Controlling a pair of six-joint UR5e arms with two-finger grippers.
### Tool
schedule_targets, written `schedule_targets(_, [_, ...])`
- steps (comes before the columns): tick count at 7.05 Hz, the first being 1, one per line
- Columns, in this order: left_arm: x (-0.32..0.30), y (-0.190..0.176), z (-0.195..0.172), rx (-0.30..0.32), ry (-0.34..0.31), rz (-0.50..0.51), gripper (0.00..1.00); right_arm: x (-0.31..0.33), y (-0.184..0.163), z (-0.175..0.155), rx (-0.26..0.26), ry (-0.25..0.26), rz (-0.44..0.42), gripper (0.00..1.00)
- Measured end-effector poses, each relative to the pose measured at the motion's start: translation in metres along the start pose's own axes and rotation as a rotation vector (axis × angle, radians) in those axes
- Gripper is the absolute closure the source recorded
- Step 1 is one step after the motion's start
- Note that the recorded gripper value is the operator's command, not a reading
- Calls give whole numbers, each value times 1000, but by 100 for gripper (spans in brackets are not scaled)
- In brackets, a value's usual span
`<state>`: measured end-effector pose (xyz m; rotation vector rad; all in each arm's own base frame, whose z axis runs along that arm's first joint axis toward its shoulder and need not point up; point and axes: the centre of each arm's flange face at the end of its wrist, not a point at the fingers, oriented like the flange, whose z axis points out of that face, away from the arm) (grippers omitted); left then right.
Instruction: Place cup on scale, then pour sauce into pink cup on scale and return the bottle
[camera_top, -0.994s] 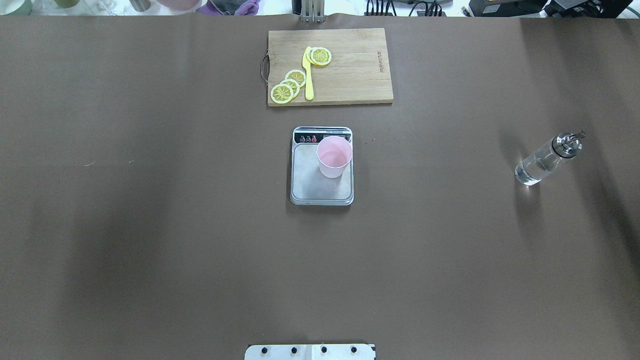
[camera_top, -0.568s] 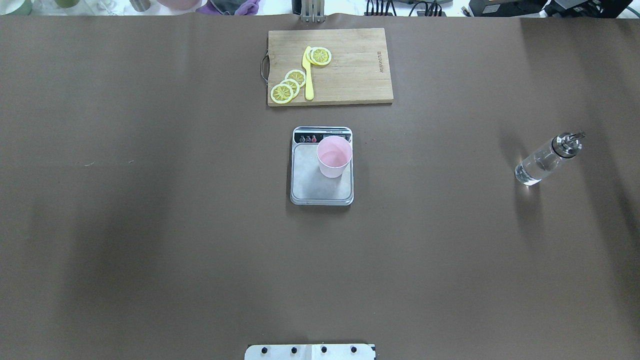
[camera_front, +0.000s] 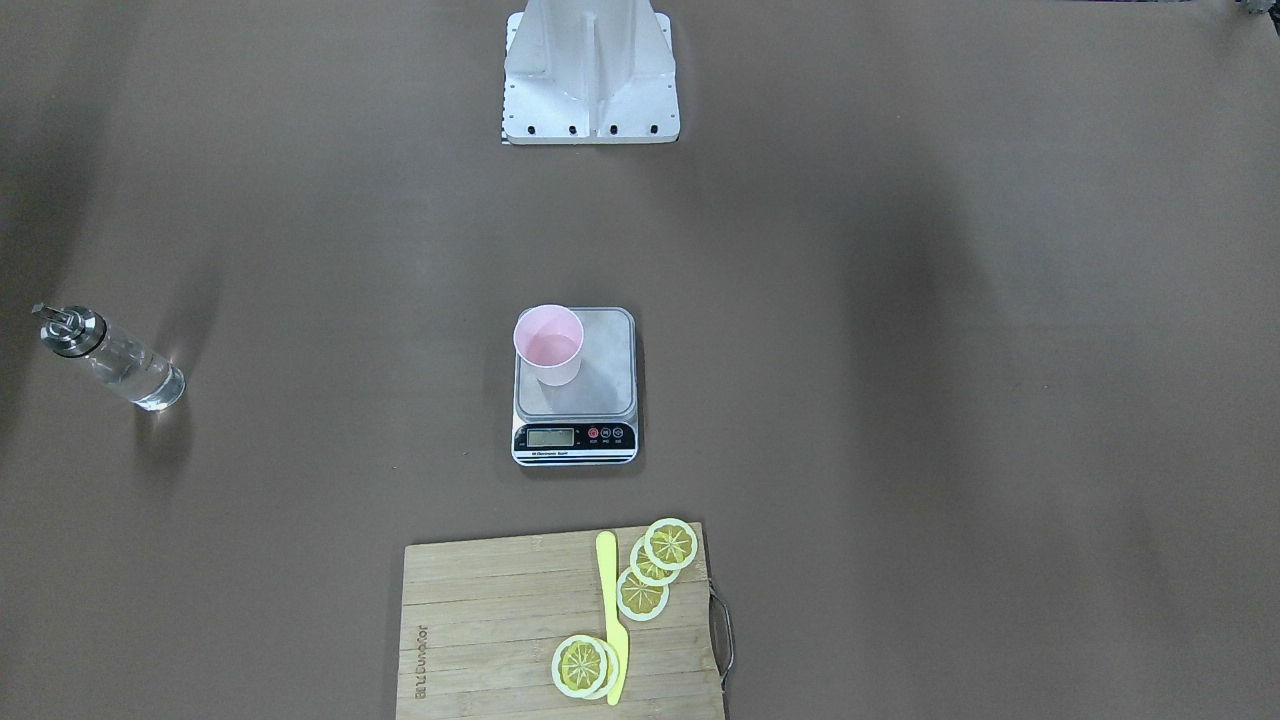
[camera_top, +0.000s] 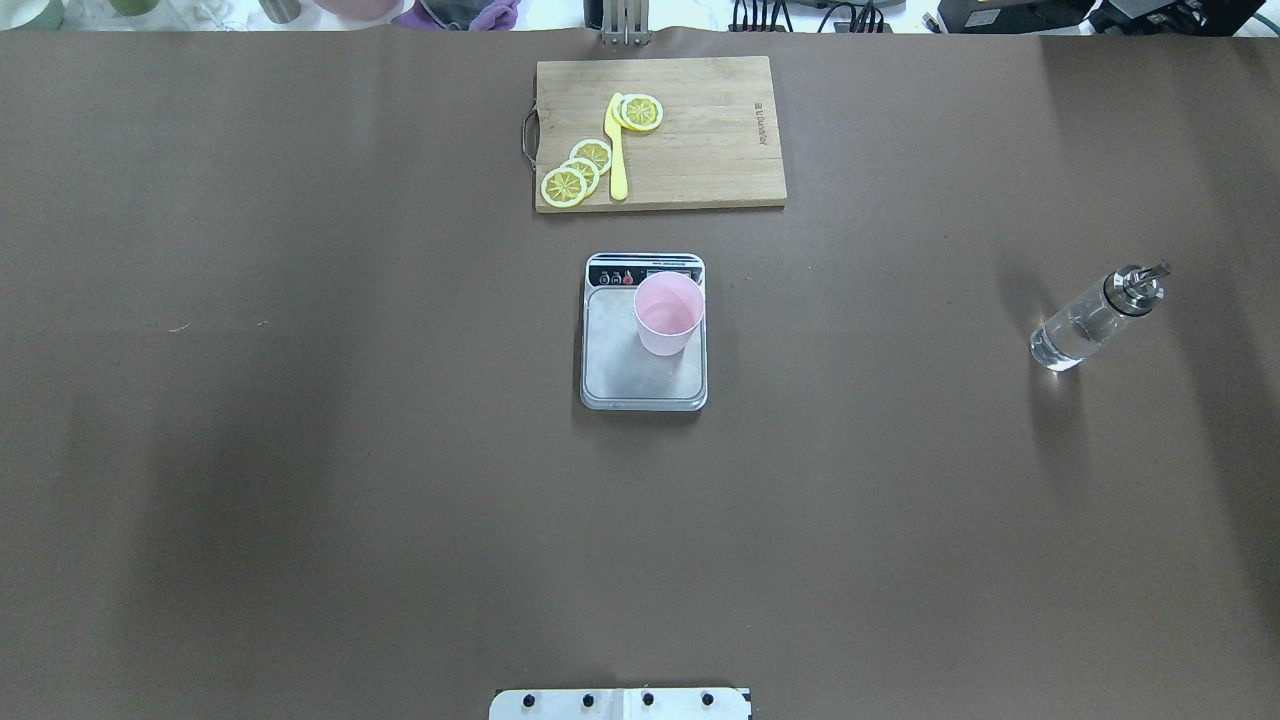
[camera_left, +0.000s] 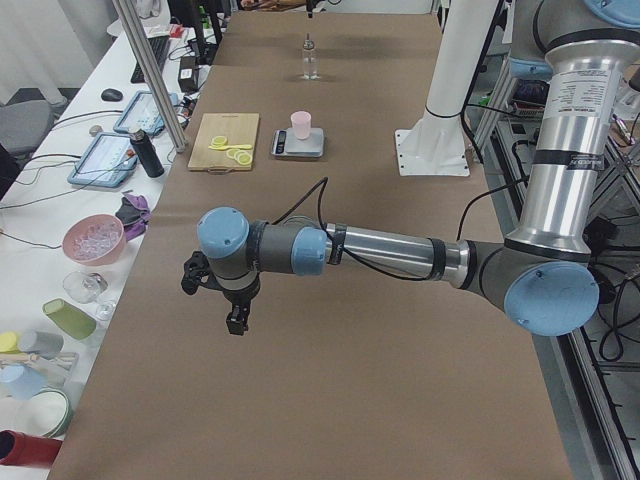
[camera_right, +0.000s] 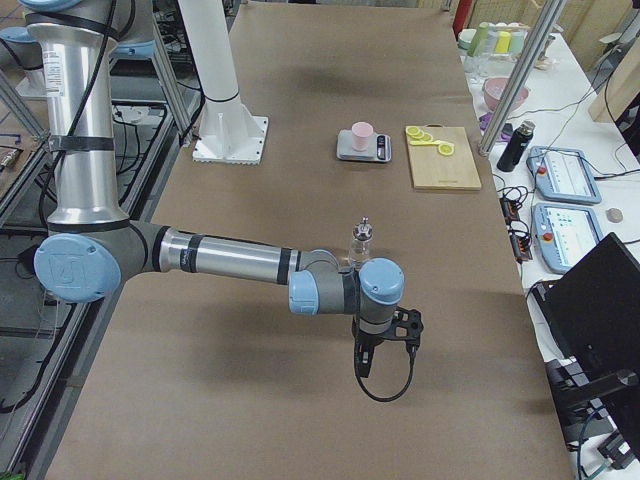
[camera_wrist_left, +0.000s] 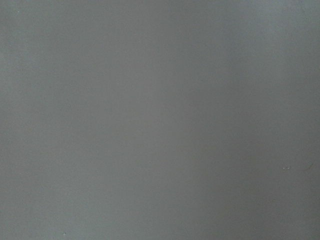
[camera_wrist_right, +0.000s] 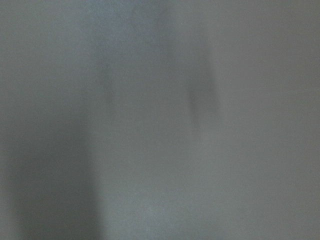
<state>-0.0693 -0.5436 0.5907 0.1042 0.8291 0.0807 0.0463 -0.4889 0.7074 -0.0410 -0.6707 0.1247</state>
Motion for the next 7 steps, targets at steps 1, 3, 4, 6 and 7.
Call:
schedule_targets(1, [0, 0, -1, 1, -1, 0, 2, 2, 10, 0, -1, 1, -13, 0])
schedule_targets(3, [0, -1, -1, 0, -15, 1, 2, 5, 18, 1, -5, -1, -18, 0])
schedule_targets(4, [0, -2, -2, 1, -26, 3, 2, 6, 20, 3, -6, -6, -16, 0])
schedule_targets(6, [0, -4, -4, 4, -35, 6, 2, 3, 24, 2, -3, -37, -15, 0])
schedule_targets(7, [1, -5, -4, 5, -36, 7, 2, 2, 24, 1, -3, -54, -14, 0])
